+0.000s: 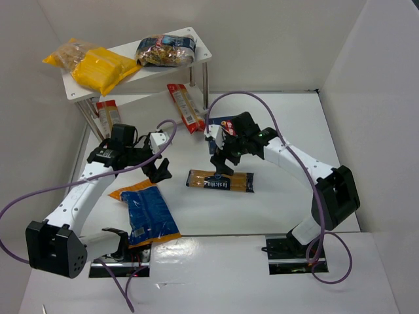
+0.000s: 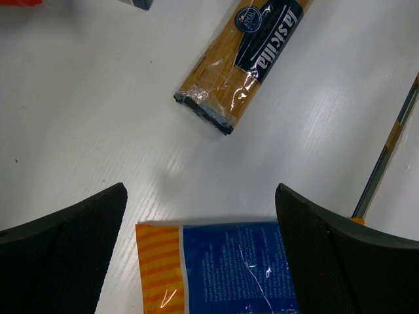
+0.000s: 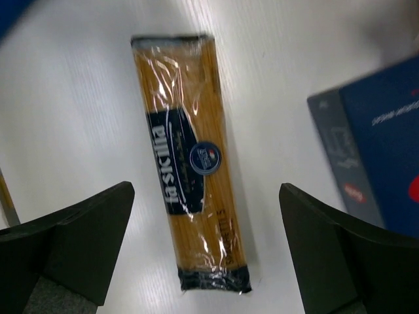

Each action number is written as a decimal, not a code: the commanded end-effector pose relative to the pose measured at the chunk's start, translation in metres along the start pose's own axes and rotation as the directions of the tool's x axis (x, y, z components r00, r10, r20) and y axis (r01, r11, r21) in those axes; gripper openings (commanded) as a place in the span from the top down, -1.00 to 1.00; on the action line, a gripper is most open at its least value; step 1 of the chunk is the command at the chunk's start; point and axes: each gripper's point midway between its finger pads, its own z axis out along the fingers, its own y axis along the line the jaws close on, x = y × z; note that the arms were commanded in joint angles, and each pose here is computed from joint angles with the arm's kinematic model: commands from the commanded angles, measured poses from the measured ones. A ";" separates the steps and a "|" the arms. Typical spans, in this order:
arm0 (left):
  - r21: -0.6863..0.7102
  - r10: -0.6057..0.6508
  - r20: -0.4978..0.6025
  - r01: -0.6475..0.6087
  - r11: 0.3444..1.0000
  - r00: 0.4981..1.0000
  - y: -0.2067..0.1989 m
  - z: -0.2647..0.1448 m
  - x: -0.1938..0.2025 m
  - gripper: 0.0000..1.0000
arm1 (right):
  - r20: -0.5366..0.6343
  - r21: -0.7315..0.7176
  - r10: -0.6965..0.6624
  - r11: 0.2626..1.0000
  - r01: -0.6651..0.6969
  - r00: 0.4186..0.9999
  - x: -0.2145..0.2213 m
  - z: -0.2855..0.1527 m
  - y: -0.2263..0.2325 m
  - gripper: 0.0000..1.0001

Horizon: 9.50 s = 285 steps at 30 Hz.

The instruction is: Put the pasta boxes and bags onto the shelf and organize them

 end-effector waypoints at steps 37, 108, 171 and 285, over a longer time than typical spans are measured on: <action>-0.044 0.058 -0.024 -0.059 0.997 0.998 0.008 0.003 0.008 -0.99 | -0.313 -0.102 -0.026 0.995 -0.007 0.949 0.139 0.056 -0.002 -1.00; -0.499 -0.067 0.081 0.099 0.861 0.994 0.041 -0.072 -0.006 -0.99 | -0.375 0.013 0.082 0.996 -0.083 0.923 0.089 0.151 0.025 0.45; -0.324 0.056 0.060 -0.034 0.946 0.997 0.013 -0.059 -0.012 -0.99 | -0.039 -0.397 0.184 0.899 -0.184 0.982 0.008 0.059 0.067 1.00; -0.471 0.334 0.077 -0.261 0.843 0.940 0.030 0.031 -0.070 1.00 | 0.242 -0.567 0.621 0.714 -0.411 0.745 -0.046 -0.056 -0.071 -1.00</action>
